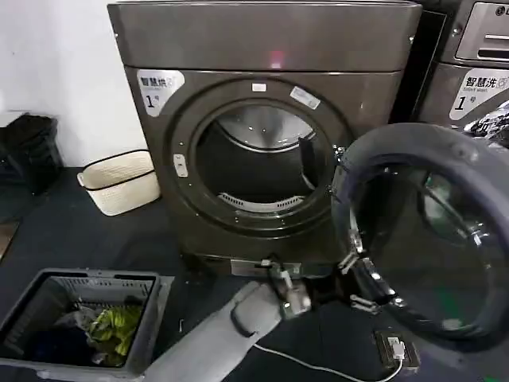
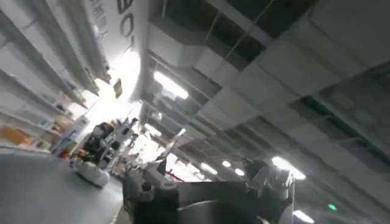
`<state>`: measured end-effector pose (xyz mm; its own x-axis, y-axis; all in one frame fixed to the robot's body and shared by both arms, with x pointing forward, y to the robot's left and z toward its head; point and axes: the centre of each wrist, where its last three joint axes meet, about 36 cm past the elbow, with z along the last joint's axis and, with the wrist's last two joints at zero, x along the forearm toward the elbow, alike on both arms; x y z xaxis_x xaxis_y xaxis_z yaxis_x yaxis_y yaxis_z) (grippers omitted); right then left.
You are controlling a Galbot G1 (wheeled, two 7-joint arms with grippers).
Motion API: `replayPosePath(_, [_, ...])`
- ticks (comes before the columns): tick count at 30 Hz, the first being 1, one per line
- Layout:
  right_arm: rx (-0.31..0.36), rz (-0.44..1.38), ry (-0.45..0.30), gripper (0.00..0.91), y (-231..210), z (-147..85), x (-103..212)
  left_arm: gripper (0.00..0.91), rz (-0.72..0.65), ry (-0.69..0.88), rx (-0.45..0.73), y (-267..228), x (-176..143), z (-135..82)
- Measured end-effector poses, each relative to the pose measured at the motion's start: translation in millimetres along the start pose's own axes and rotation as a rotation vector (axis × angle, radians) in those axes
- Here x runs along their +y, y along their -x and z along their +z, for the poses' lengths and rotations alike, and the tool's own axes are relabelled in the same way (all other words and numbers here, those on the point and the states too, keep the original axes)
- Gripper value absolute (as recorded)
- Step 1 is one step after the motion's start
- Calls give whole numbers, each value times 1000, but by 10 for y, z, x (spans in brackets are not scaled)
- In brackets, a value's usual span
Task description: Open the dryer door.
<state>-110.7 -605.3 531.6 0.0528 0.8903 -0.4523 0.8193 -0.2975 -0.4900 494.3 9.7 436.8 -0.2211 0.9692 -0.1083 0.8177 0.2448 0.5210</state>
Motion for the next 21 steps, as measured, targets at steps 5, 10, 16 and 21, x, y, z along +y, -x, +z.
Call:
replayPosePath(5, [3,8,10,907,-51,37,0,907,13,7,-11,290,100,12])
replayPosePath(10, [6,14,11,907,-69,36,-5,907,20,9,-16,475,170,7])
replayPosePath(16, [0,22,7,907,-43,74,-32,907,22,6,-17,602,200,11])
replayPosePath(21, [-9,23,4,907,-39,107,-52,907,23,8,-20,745,249,2])
